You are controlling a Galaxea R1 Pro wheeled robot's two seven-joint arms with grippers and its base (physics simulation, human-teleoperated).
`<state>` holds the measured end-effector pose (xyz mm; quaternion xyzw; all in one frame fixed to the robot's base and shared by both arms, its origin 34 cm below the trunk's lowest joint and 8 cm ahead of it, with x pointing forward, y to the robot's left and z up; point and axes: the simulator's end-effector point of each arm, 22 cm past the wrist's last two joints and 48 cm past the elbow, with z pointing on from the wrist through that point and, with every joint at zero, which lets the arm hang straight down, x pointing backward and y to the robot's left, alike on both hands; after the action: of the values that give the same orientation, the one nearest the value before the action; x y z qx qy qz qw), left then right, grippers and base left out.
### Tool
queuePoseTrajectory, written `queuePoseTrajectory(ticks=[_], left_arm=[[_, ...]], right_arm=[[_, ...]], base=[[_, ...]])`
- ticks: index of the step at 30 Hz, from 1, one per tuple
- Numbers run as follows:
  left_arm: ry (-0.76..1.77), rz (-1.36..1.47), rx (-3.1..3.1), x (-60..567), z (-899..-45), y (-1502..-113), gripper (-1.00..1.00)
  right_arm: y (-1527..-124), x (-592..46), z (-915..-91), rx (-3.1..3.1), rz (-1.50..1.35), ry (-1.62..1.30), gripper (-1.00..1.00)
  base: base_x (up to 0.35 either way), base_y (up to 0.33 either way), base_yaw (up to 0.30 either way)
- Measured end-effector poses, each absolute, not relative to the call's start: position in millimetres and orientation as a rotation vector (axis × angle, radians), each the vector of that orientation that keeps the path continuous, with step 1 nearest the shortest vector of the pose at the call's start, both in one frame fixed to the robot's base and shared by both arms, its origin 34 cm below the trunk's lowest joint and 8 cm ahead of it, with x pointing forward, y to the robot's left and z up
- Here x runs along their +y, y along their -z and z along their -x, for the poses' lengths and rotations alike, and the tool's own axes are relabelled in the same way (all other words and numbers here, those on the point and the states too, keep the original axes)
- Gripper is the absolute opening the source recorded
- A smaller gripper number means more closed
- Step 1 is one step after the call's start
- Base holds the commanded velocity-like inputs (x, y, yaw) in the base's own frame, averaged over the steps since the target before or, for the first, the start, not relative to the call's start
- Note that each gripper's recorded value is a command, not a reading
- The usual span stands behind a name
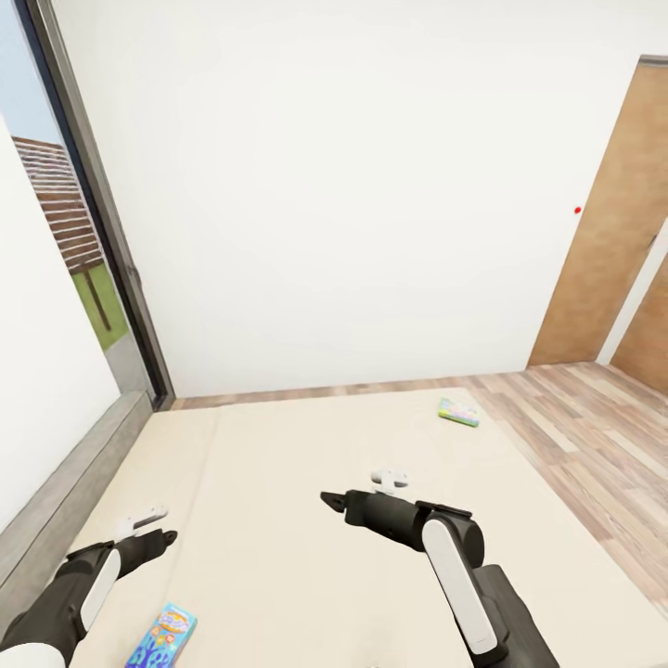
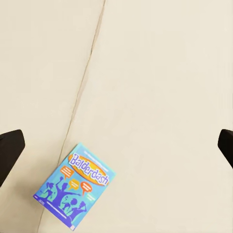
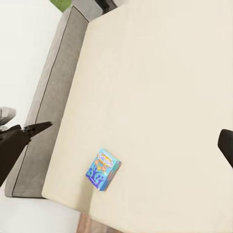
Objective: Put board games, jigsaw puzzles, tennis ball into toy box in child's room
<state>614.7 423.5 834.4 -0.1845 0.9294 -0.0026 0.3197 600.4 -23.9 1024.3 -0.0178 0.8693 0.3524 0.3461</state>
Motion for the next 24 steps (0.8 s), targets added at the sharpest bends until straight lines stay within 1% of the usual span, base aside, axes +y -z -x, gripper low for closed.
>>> queuePoseTrajectory(ticks=[14,24], left_arm=[[-0.007,0.495,2.476,427,-606,-819,1.0],[-0.012,0.497,2.484,428,-604,-815,1.0]], right_arm=[[-1014,-18,-598,2.276,0.056,-0.929,1.0],[-1012,-18,-599,2.274,0.055,-0.927,1.0]], base=[[0.0,0.0,-0.066],[0.0,0.0,-0.013]])
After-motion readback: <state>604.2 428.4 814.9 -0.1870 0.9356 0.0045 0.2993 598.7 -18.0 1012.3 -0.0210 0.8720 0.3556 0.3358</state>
